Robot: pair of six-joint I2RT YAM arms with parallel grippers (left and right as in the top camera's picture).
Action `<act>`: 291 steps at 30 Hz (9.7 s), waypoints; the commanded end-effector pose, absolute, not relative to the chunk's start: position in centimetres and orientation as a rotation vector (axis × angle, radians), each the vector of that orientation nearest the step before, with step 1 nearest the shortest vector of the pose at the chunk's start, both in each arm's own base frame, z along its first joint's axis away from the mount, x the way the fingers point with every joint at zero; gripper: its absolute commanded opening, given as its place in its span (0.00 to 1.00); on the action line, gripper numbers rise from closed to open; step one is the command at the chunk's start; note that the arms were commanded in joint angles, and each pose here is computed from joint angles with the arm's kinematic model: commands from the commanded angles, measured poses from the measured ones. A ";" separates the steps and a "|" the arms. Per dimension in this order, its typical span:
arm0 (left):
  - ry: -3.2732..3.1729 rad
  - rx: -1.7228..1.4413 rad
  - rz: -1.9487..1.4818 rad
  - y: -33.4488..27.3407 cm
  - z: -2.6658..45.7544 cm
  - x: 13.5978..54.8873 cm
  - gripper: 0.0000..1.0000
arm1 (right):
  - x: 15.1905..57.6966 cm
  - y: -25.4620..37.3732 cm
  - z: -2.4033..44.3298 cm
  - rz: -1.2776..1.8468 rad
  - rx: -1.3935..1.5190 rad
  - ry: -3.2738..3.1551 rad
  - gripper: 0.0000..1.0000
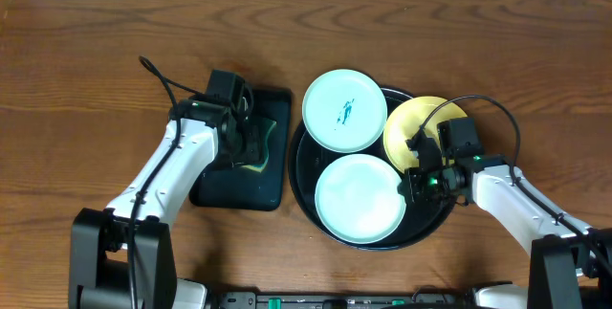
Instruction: Clean dirty plates on tray and stack at the side
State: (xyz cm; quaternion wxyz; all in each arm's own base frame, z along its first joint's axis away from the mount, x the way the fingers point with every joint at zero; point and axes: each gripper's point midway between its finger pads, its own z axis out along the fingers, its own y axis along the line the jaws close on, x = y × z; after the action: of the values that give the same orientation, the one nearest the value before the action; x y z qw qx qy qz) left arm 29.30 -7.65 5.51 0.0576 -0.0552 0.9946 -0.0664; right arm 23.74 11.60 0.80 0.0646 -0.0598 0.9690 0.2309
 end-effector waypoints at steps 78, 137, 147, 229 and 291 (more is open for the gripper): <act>2.999 -0.169 -0.198 -7.5 5.3 29.7 0.61 | 32.9 1.5 13.7 0.072 0.435 2.258 0.01; 2.996 -0.169 -0.200 -7.5 5.2 29.7 0.61 | 34.6 -1.9 3.8 0.370 0.309 2.504 0.41; 2.996 -0.169 -0.200 -7.5 5.2 29.7 0.61 | 34.3 -1.7 2.5 0.385 0.321 2.540 0.06; 2.853 -0.124 -0.204 -8.0 3.4 31.5 0.53 | 26.2 8.4 1.8 0.444 -0.058 2.798 0.01; 2.475 0.083 -1.183 -7.5 9.8 32.1 0.07 | 26.1 8.4 1.7 0.435 -0.064 2.803 0.01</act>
State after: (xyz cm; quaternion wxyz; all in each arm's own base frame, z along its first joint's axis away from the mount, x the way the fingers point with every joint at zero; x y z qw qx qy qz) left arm 32.38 -7.19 7.80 0.1668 -0.0049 0.9122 -0.3742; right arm 26.08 8.39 1.77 0.1511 -0.0246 0.9760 0.1547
